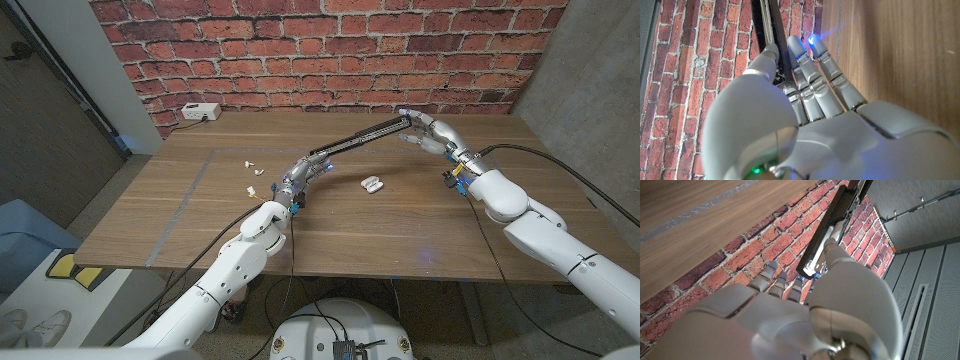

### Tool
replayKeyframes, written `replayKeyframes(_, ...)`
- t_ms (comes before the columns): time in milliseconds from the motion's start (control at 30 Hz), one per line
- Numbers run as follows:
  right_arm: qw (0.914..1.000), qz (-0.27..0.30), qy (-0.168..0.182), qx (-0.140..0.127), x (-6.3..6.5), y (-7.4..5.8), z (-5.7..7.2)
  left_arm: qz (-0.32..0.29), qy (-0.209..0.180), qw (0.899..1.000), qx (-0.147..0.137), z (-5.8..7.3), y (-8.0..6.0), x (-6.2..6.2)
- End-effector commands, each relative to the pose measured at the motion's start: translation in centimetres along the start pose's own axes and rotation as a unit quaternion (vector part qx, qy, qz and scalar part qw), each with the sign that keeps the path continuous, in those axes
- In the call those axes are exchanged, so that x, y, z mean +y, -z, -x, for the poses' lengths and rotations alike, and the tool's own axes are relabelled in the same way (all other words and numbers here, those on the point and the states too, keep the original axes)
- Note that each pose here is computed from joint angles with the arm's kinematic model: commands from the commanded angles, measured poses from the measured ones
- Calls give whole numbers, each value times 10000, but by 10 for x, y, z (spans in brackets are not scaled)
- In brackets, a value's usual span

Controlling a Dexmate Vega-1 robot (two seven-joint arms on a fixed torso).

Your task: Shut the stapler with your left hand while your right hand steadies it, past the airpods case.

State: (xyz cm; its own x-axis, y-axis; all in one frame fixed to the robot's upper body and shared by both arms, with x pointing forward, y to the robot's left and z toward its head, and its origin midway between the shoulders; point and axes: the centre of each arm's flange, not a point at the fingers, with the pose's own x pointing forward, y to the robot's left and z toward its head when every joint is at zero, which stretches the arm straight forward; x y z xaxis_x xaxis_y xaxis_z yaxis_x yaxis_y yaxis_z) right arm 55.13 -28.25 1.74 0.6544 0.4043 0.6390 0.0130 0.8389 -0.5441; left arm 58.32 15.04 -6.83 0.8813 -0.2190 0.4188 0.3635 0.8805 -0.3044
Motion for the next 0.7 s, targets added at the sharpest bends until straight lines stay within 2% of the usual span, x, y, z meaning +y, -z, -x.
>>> replayKeyframes(33,9995,-289,-39,-124,0,-1,1,55,88,9999,58,2,3,-4)
replayKeyframes(700,9994,-328,-12,-78,2,0,5,68,198,9997,130,7,5,-11)
